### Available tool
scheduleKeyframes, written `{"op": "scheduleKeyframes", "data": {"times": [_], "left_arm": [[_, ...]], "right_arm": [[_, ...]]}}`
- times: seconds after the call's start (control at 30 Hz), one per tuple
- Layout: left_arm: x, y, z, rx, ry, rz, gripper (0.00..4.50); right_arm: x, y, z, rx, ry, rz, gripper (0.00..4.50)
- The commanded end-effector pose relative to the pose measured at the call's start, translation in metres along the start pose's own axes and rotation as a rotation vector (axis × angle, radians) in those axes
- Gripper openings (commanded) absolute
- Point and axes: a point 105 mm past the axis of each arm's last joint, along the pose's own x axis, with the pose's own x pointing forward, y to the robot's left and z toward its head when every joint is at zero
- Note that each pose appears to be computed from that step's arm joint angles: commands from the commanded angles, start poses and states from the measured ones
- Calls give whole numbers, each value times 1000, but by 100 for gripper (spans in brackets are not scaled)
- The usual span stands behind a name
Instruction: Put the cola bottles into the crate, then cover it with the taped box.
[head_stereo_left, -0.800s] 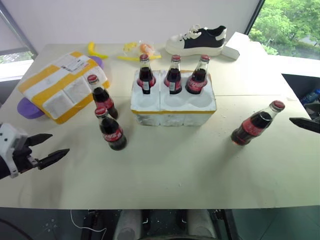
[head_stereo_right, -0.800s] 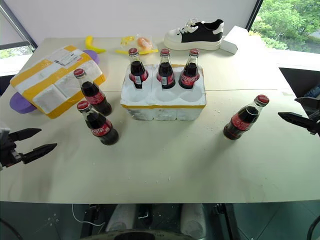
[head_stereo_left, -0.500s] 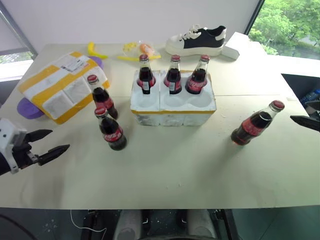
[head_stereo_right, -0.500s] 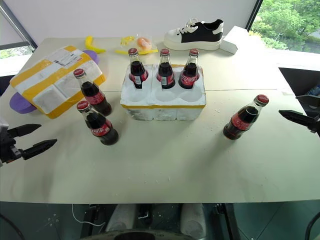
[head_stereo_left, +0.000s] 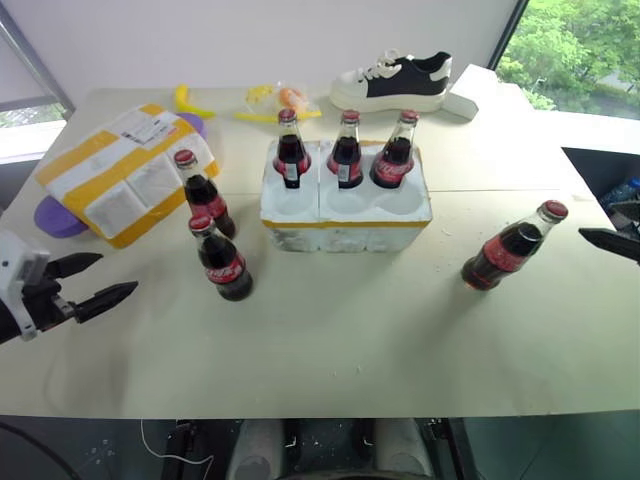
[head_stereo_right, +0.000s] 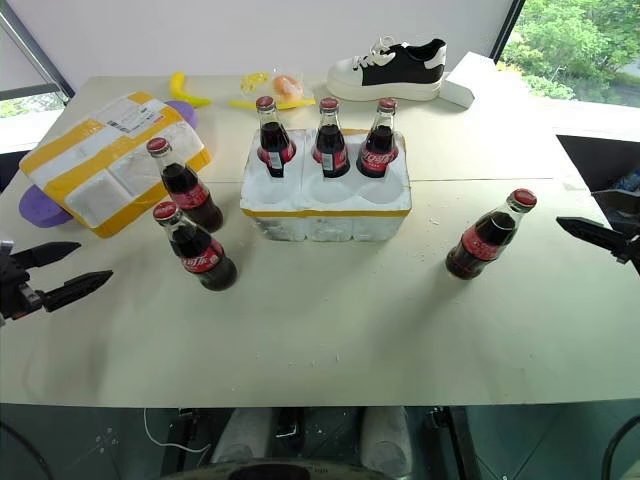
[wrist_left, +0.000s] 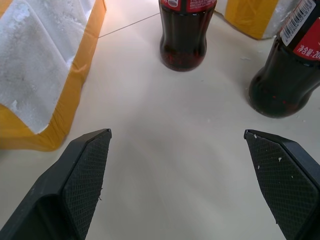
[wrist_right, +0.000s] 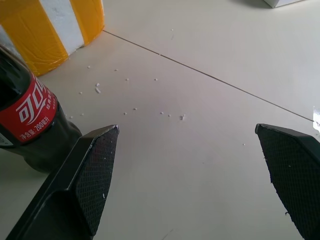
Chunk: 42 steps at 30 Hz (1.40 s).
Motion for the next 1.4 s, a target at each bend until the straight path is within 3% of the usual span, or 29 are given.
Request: {"op": "scheduleKeyframes", "data": {"times": [0.03,0.13,0.37,0.5,0.7,0.83,0.97,1.4], "left_arm": [[0,-4,19,50,-34,-21,446],[1,-8,22,52,-40,-43,446],[11,-6,42,64,-78,-100,446],[24,1,54,95,-87,-144,446],[26,-12,56,169,-26,-278,446],[22,-25,51,212,24,-355,446],[23,-44,48,239,38,-430,446],[64,-75,41,185,-32,-501,446]], "right_arm": [[-6,-7,20,-36,-39,-26,450],[-8,-9,33,-34,-67,-26,450],[-16,-3,99,-76,-190,49,450],[-8,33,146,-150,-241,259,450],[1,99,189,-215,-283,529,450],[3,148,196,-237,-279,714,450],[5,179,185,-256,-242,822,450],[9,190,179,-233,-245,831,450]]}}
